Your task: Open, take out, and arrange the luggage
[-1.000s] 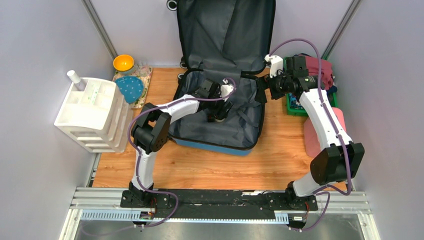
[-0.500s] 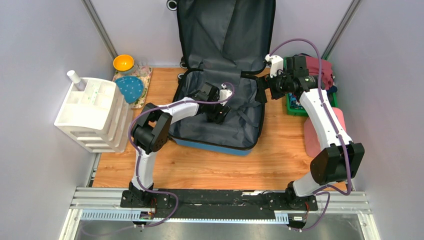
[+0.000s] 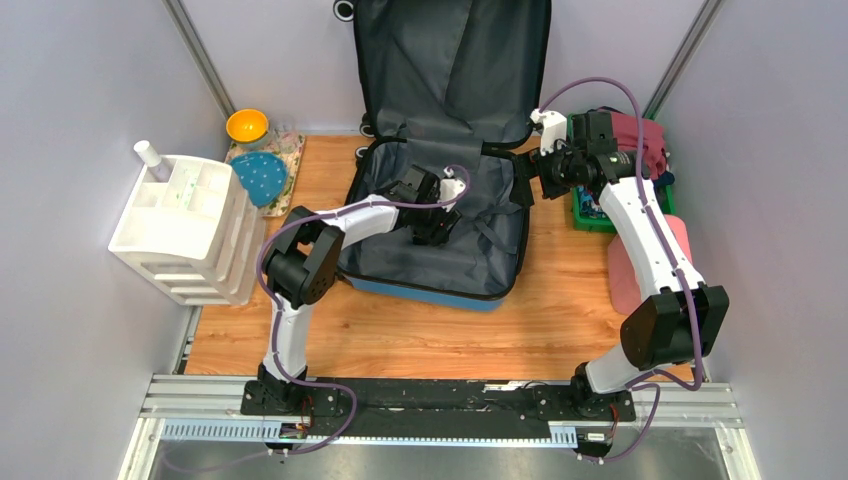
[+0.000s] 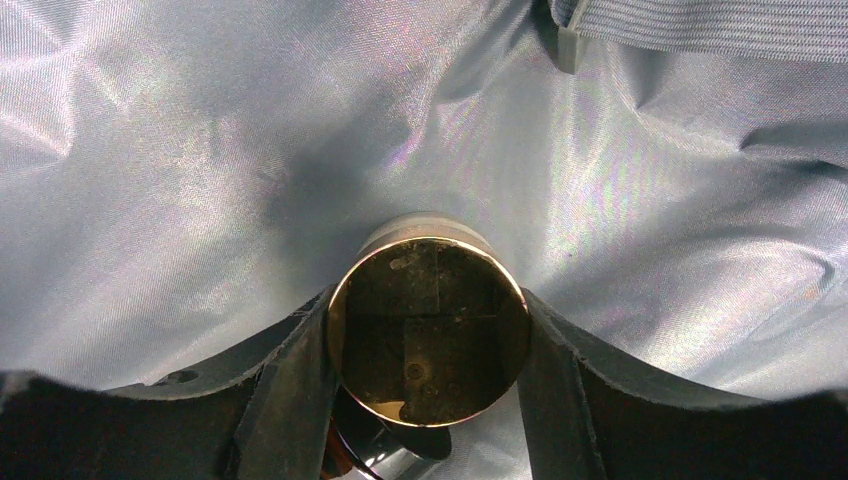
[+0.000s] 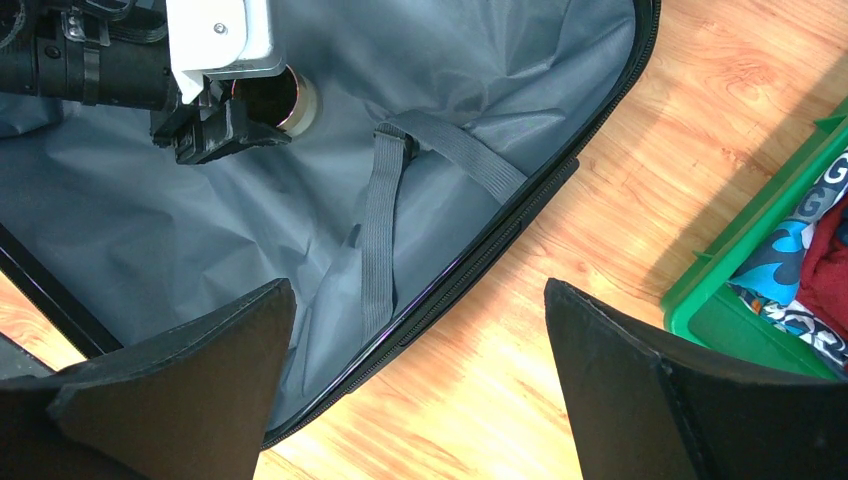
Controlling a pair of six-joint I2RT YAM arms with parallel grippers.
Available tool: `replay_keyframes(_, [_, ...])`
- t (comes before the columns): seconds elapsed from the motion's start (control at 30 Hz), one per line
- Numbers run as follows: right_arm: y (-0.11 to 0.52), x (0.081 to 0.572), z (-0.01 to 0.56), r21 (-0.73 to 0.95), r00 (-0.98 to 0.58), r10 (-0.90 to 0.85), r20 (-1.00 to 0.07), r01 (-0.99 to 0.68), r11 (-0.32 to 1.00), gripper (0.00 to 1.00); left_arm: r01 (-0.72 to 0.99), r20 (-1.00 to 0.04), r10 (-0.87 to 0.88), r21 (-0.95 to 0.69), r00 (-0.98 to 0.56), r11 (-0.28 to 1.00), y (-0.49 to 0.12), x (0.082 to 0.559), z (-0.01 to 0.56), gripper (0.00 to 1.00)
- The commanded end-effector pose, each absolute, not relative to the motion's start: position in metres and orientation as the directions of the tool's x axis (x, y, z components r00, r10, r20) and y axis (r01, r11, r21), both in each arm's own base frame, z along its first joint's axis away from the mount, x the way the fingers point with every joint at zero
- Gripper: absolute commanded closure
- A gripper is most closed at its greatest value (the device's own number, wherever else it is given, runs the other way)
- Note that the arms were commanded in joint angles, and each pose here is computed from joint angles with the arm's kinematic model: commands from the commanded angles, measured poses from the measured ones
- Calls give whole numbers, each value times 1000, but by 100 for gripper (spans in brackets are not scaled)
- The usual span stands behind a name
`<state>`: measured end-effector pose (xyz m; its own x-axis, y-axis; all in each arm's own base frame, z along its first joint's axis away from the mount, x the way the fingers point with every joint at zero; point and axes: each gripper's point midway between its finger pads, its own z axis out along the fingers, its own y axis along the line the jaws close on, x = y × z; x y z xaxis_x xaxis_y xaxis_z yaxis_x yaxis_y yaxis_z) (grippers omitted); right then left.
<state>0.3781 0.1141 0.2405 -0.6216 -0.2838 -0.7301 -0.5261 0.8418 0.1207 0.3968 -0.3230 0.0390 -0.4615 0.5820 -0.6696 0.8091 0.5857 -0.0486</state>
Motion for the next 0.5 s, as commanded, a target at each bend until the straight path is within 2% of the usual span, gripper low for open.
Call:
replay_keyframes(0.0, [117,382,248,126,-598,-264,-757,-530,838,1,816,-758,534,5,-374,578,-334,409,96,37])
replay_keyframes(0.17, [118,384,247,133,-599,-260,-757,-532,837,1,811,-779,528,43,-338,583,-335,417,123,43])
replay_keyframes(0.27, [119,384,247,136,-597,-260,-759,-535,834,1,808,-796,529,89,-294,583,-332,421,153,50])
replay_keyframes(0.37, [121,385,247,146,-596,-257,-760,-543,827,2,807,-805,532,120,-262,579,-320,416,183,63])
replay_keyframes(0.4, [122,386,248,151,-597,-253,-761,-542,827,2,802,-808,522,109,-273,587,-309,414,195,72])
replay_keyframes(0.47, [126,387,248,164,-598,-249,-762,-550,819,2,786,-793,513,72,-328,614,-292,406,203,80])
